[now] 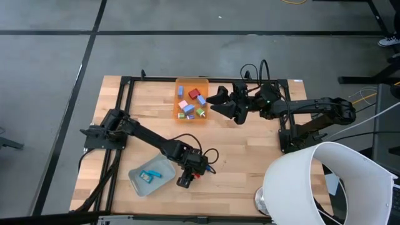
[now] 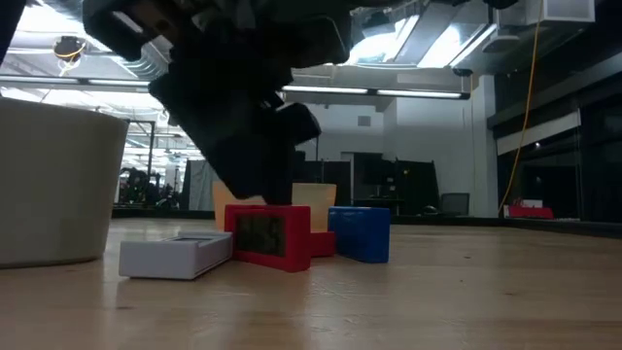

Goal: Pick & Place Office items
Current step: Put the bottom red digital clock into the gray bin

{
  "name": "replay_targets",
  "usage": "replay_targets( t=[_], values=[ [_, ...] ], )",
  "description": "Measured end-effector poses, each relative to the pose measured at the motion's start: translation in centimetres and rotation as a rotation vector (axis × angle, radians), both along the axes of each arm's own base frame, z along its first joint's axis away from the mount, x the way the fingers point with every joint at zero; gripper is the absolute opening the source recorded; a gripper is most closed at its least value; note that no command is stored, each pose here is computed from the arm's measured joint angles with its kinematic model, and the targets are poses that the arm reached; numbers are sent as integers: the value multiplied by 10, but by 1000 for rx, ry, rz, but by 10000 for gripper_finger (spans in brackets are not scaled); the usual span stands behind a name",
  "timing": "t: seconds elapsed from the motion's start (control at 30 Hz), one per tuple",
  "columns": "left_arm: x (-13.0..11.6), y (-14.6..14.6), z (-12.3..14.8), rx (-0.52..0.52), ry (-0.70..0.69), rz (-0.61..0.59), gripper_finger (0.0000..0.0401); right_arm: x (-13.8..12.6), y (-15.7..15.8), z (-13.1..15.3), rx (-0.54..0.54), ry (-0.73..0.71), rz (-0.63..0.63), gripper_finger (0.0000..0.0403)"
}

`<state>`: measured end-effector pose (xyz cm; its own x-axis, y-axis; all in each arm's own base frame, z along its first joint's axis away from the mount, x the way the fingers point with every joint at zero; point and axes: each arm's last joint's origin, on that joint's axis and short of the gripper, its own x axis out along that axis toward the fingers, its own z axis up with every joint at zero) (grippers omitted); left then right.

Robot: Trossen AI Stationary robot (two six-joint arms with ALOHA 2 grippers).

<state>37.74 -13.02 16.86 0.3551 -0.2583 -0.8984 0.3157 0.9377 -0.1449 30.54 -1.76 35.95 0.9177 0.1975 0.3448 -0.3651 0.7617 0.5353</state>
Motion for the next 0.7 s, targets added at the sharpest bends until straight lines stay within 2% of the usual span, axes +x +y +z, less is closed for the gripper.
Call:
replay_targets(
  t=[0.23, 0.43, 0.53, 0.7],
  values=[
    [3, 0, -15, 14, 37, -6, 185, 0, 0, 0, -1, -3, 0, 261],
    [4, 2, -16, 47, 21, 24, 177, 0, 0, 0, -1, -2, 0, 261],
    [6, 8, -16, 30, 30, 58, 152, 0, 0, 0, -1, -2, 0, 261],
    [8, 13, -16, 20, 34, 77, 83, 0, 0, 0, -2, -2, 0, 261]
  ],
)
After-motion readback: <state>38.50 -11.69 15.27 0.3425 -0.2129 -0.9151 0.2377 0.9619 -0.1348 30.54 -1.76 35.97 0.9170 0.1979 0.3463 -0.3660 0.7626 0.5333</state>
